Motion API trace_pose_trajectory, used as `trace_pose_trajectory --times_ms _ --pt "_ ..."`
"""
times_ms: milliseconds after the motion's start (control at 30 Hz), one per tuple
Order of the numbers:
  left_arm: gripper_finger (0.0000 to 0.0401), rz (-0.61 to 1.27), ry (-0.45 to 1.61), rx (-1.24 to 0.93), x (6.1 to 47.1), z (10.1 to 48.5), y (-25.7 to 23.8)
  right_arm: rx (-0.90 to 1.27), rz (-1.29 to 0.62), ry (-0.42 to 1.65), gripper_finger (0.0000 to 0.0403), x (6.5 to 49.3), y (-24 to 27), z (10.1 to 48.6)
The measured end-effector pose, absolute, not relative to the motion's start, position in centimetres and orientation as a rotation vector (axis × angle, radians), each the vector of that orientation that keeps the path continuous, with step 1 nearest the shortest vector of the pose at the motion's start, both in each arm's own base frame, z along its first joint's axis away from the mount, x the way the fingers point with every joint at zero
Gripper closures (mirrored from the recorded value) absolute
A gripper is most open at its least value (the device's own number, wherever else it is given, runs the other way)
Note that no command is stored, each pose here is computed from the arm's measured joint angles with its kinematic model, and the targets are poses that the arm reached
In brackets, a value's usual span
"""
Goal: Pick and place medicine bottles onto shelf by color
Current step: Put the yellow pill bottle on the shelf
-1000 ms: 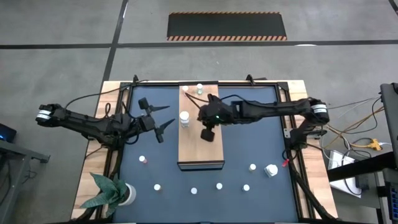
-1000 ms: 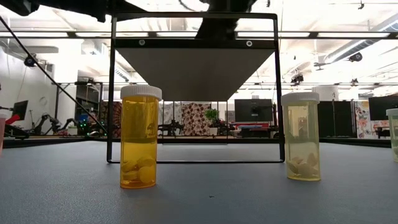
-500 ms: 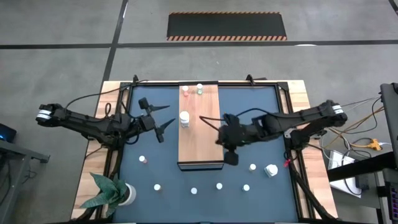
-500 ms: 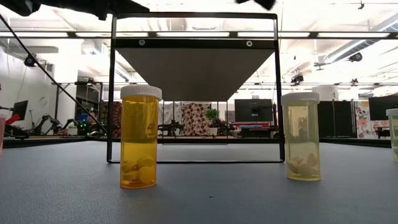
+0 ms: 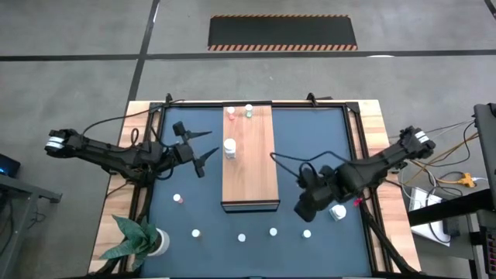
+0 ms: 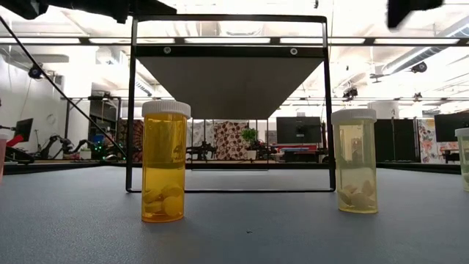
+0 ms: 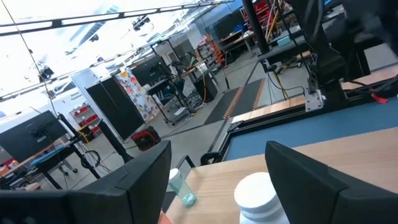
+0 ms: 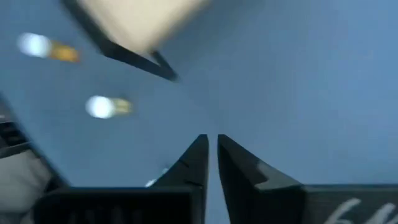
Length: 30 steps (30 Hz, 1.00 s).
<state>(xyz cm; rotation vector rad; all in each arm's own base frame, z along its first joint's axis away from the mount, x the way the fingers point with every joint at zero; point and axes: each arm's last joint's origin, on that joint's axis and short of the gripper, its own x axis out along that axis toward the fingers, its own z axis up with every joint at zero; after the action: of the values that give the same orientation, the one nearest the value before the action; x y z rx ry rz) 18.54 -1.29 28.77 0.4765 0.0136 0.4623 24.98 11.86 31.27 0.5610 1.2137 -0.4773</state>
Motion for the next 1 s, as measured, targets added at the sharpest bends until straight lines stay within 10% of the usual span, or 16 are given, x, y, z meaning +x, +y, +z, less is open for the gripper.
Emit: trace_pose_trajectory --times_ms 533,1000 --pt "0.0157 0.463 0.018 0.481 18.5 28.7 -1.3 0.590 -0.634 1.605 0.0165 25.3 12.9 23.6" --pt "0.0157 0.463 0.017 0.481 18.5 28.7 -1.3 0.547 -0.608 1.601 0.0158 25.4 12.9 20.0"
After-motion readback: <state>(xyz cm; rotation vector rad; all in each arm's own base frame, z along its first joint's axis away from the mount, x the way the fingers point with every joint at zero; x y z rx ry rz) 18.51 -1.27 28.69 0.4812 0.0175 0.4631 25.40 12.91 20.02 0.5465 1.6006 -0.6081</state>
